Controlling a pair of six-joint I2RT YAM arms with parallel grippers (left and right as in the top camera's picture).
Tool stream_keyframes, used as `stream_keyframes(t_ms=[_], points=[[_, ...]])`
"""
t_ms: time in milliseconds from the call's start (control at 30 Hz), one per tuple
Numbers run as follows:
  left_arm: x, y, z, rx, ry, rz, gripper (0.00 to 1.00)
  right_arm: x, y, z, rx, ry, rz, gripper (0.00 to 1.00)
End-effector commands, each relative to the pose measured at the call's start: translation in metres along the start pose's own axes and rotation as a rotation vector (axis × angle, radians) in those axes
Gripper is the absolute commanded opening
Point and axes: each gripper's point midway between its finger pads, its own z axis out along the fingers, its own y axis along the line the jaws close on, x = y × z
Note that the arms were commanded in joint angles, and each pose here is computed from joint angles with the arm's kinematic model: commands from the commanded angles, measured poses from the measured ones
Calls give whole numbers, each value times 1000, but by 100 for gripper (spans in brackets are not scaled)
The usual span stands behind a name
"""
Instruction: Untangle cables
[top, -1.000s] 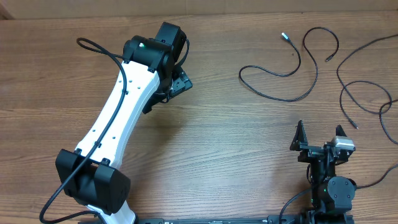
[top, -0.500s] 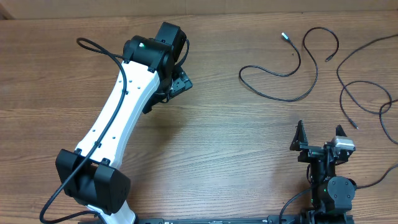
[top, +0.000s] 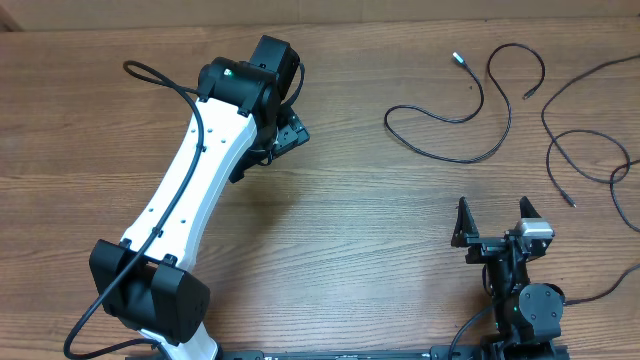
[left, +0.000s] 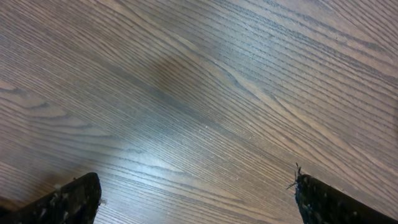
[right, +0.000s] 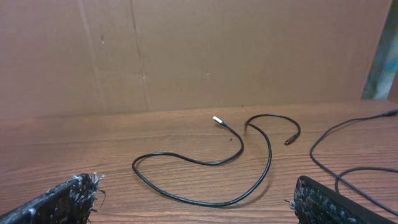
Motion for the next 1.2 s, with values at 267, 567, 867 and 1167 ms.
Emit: stream_keyframes(t_ms=[267, 567, 867, 1167], points=[[-3, 2, -2, -2, -15, 2, 100, 3, -2, 0, 8, -1, -3, 100], [-3, 7, -35, 75, -71, -5, 100, 3, -2, 0, 8, -1, -3, 100], [-2, 46, -127, 290, -243, -76, 100, 3, -2, 0, 8, -1, -3, 100], [2, 168, -221, 444, -541, -376, 100, 3, -2, 0, 8, -1, -3, 100]])
